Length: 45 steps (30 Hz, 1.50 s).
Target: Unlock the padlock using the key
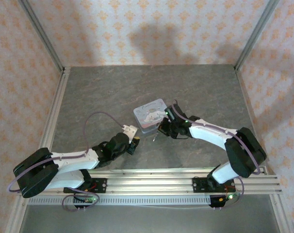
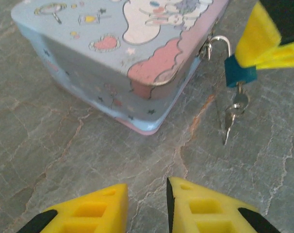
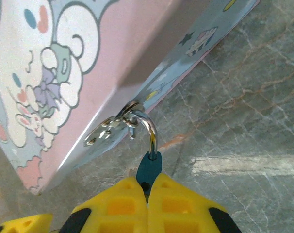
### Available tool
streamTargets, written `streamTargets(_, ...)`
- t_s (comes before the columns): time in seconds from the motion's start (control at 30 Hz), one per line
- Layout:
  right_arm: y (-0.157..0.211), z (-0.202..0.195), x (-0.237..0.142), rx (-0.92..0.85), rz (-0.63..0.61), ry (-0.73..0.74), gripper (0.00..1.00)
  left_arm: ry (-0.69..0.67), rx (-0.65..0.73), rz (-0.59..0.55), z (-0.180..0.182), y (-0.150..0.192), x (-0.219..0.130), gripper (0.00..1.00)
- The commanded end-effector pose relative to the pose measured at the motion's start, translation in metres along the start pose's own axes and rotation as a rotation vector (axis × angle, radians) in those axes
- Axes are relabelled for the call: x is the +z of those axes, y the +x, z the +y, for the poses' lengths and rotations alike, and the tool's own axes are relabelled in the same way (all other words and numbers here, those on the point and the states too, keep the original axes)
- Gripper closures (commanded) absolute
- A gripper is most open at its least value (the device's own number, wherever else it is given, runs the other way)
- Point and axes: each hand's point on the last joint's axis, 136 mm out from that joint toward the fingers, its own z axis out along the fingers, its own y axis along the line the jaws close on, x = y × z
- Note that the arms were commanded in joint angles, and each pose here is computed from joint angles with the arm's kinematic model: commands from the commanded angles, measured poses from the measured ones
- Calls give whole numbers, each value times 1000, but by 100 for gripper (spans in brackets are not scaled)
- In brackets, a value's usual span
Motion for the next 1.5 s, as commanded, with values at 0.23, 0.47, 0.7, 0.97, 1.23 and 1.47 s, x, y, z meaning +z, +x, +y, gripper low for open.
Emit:
streamTargets(0.23, -2, 9, 10, 17, 14, -145, 100, 18, -26, 8, -7, -9, 12, 73)
streamTargets(0.47, -9, 1, 16, 172, -30, -152, 100, 22, -25, 17, -8, -7, 17, 74)
streamTargets(0.7, -19, 6, 12, 281, -85, -201, 100, 19, -24, 14, -6, -6, 16, 74)
streamTargets(0.97, -22, 5, 8, 323, -100, -176, 100, 17, -28, 11, -5, -6, 17, 74)
streamTargets(1.23, -23, 5, 8, 357, -108, -177, 100, 14, -26, 9, -4, -5, 14, 74)
streamTargets(1.47, -24, 9, 6, 351, -112, -178, 100, 5, -24, 6, -1, -5, 11, 74)
